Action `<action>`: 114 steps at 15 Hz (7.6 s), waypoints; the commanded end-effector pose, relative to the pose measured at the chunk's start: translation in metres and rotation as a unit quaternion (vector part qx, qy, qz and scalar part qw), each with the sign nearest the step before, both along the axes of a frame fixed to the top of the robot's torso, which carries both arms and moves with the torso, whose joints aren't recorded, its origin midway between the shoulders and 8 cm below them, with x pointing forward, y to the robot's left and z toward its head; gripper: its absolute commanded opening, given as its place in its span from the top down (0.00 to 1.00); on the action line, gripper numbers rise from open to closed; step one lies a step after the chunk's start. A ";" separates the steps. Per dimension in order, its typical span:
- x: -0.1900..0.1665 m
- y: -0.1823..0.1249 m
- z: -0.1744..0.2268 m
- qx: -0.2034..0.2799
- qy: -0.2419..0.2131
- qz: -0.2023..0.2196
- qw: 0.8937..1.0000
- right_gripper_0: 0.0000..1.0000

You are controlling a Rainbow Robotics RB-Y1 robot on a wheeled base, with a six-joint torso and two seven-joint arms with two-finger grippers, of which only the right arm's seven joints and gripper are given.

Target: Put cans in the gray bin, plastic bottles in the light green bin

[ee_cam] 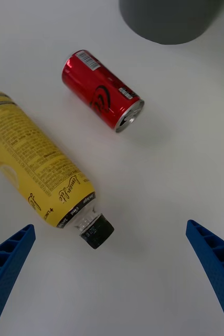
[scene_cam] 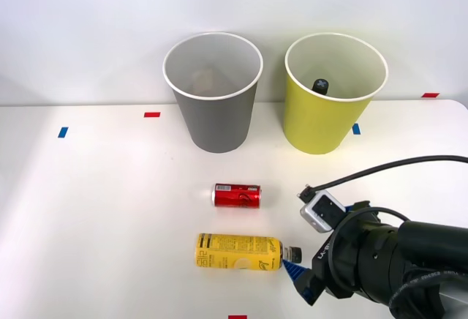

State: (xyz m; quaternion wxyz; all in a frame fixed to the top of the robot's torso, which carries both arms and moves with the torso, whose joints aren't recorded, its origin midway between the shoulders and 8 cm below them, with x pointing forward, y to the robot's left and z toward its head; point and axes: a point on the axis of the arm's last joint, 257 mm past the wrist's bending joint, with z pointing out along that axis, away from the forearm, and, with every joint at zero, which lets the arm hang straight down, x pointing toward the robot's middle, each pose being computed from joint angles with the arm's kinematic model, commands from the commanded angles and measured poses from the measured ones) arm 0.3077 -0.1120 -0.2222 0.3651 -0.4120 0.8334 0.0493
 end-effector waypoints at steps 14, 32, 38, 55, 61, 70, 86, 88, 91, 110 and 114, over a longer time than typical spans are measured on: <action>-0.022 0.068 -0.011 -0.175 -0.051 0.353 0.918 0.01; -0.001 0.139 -0.041 -0.170 -0.023 0.408 0.897 0.01; 0.011 0.149 -0.058 -0.174 -0.005 0.390 0.904 0.02; 0.022 0.153 -0.091 -0.254 0.020 0.343 0.904 0.02; 0.025 0.153 -0.099 -0.261 0.029 0.335 0.905 0.01; 0.039 0.158 -0.102 -0.259 0.022 0.318 0.912 1.00; 0.068 0.185 0.008 -0.074 -0.077 0.287 0.952 1.00; 0.066 0.185 0.029 -0.029 -0.083 0.275 0.957 1.00; 0.051 0.188 0.066 0.084 -0.067 0.245 0.964 1.00; 0.105 0.080 0.284 0.395 -0.348 0.062 0.848 1.00; 0.123 0.046 0.310 0.412 -0.355 0.026 0.839 1.00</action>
